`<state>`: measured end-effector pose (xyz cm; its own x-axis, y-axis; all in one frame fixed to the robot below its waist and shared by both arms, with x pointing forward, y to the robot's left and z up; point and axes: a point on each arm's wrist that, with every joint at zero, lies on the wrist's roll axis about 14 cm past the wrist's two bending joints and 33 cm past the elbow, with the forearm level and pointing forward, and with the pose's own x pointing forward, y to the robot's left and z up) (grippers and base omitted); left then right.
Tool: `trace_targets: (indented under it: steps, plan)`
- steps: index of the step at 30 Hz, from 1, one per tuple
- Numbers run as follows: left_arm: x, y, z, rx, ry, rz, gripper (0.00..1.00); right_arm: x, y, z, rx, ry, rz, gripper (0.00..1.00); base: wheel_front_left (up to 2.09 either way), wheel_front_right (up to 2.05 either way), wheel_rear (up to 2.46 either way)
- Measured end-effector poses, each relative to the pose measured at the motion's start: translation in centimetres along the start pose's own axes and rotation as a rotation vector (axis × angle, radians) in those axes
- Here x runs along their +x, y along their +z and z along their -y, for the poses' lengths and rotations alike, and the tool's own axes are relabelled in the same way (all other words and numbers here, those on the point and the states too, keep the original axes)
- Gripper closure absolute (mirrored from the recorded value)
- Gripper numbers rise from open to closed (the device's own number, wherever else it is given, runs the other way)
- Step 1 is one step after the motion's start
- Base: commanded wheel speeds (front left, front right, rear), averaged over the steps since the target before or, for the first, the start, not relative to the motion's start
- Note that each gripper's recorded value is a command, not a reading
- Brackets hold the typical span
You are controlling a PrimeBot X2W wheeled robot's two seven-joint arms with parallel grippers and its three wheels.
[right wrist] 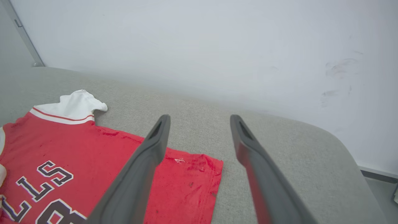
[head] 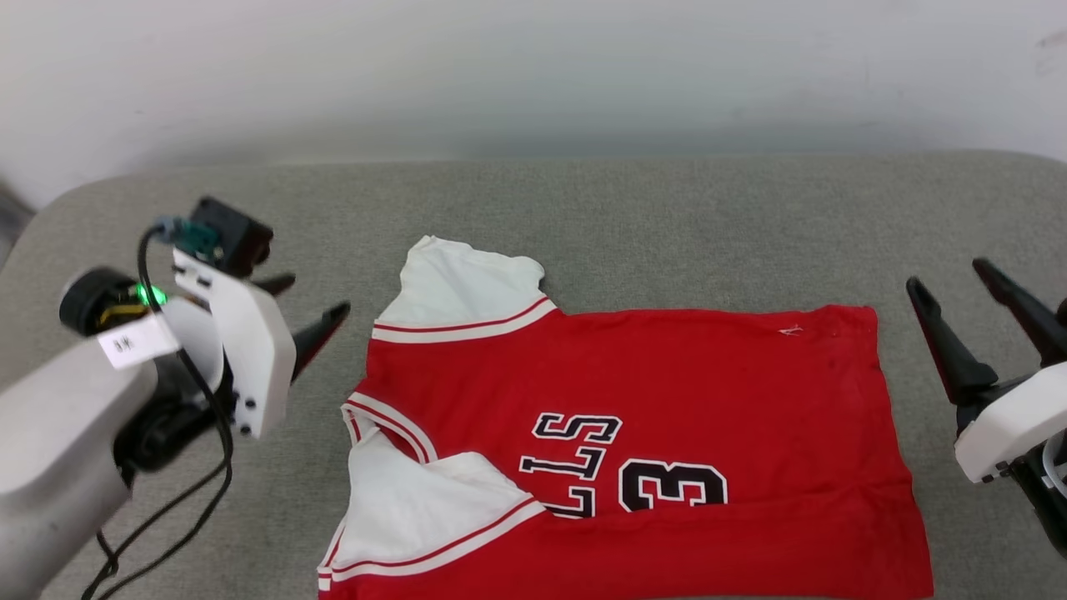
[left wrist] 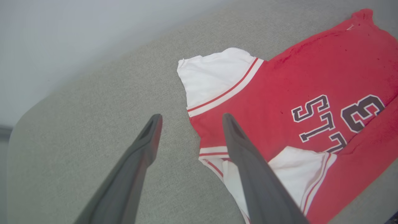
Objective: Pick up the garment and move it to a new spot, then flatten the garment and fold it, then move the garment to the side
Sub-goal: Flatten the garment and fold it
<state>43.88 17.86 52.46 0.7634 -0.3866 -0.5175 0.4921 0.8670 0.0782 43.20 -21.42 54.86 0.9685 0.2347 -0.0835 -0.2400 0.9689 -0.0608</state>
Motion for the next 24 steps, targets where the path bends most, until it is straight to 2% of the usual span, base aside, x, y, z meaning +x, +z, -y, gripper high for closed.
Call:
trace_targets:
  steps: [4,10,16,24]
  plan:
    - [1.9,3.6,-1.5,0.02,0.035,0.071,0.0,-0.3,1.7,-0.1,-0.011,-0.049,0.121,0.0,0.0,0.0,0.0]
    - [6.1,6.9,-3.1,0.017,0.04,0.047,0.0,-1.0,1.7,-0.2,-0.017,-0.116,0.19,0.0,0.0,0.0,0.0]
    - [11.2,5.5,-3.8,-0.02,-0.005,-0.14,0.0,-0.7,0.2,0.1,-0.018,-0.159,0.176,0.0,0.0,0.0,0.0]
    - [16.6,0.2,-3.0,-0.097,-0.102,-0.487,0.0,0.3,-3.1,1.1,-0.015,-0.203,0.093,0.0,0.0,0.0,0.0]
